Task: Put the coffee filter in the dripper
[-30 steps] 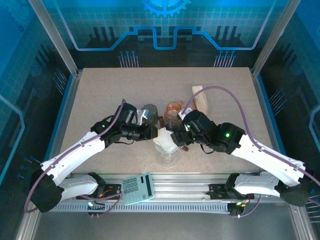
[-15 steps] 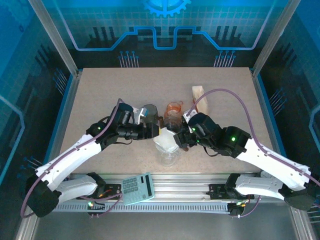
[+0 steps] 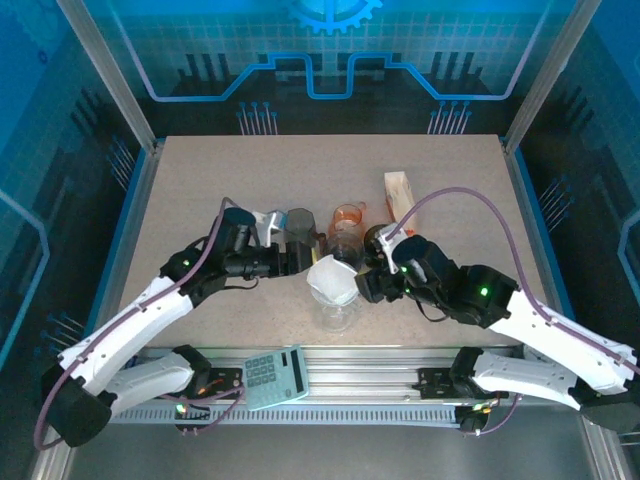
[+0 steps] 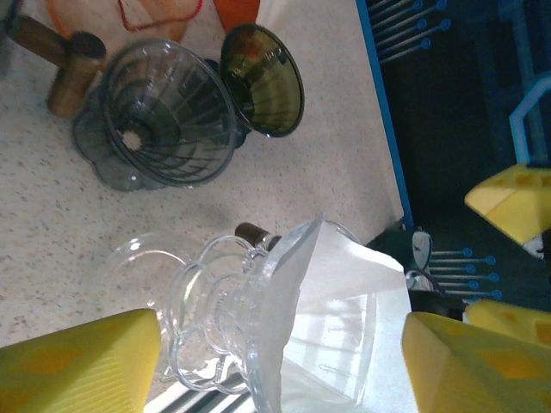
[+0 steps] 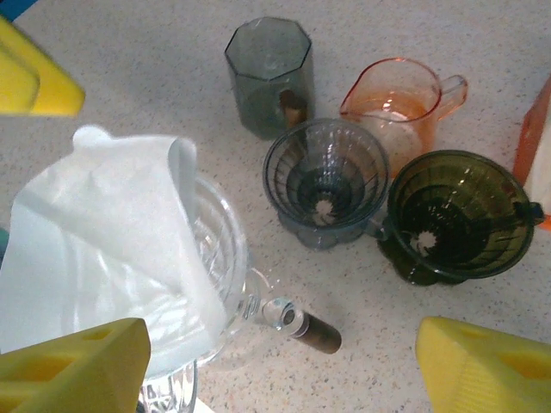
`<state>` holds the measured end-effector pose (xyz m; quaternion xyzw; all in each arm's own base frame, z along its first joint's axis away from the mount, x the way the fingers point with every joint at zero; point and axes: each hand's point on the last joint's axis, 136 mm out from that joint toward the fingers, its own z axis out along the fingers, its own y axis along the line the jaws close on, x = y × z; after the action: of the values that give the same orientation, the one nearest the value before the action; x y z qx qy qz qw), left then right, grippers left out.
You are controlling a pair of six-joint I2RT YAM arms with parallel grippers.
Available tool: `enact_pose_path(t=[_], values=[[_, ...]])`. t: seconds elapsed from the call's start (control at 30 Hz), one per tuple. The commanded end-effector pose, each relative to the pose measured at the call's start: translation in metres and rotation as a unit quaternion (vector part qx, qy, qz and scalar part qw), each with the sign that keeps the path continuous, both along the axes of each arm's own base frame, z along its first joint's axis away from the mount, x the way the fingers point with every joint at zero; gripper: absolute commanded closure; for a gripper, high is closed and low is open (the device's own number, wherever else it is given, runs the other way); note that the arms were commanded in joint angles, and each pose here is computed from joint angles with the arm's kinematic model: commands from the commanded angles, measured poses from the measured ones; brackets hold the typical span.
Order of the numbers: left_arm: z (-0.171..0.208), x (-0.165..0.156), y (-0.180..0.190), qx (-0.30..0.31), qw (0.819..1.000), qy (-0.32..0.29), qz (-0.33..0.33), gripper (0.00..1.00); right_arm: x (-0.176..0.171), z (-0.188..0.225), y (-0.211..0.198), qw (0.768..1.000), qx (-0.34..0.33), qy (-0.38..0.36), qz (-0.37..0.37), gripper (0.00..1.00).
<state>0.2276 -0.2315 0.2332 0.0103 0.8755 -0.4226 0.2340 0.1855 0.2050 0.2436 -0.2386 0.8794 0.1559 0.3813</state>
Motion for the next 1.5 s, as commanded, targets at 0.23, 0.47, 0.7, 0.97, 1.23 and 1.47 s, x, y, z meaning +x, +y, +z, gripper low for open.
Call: enact_pose_path(t=[0.23,0.47,0.7,0.97,1.23,1.47], values=[[-0.018,0.002,0.036,0.050,0.996,-0.013,0.076,0.01,-0.042,-0.043,0.002,0.996,0.023,0.053,0.072,0.22],[-0.031,-0.002,0.044,0.056,0.994,0.003,0.099,0.01,-0.050,-0.065,0.026,0.990,0.024,0.053,0.131,0.33],[-0.044,-0.005,0.053,0.068,0.991,0.022,0.115,0.01,-0.049,-0.072,0.029,0.989,0.024,0.044,0.138,0.32],[-0.063,0.000,0.070,0.020,0.984,0.072,0.161,0.03,-0.048,-0.079,0.005,0.995,0.041,0.032,0.089,0.32],[-0.074,0.002,0.078,0.008,0.980,0.091,0.178,0.03,-0.051,-0.117,-0.001,0.995,0.035,0.089,0.038,0.36],[-0.076,0.005,0.080,-0.003,0.979,0.095,0.181,0.03,-0.053,-0.146,0.004,0.991,0.032,0.126,0.020,0.41]])
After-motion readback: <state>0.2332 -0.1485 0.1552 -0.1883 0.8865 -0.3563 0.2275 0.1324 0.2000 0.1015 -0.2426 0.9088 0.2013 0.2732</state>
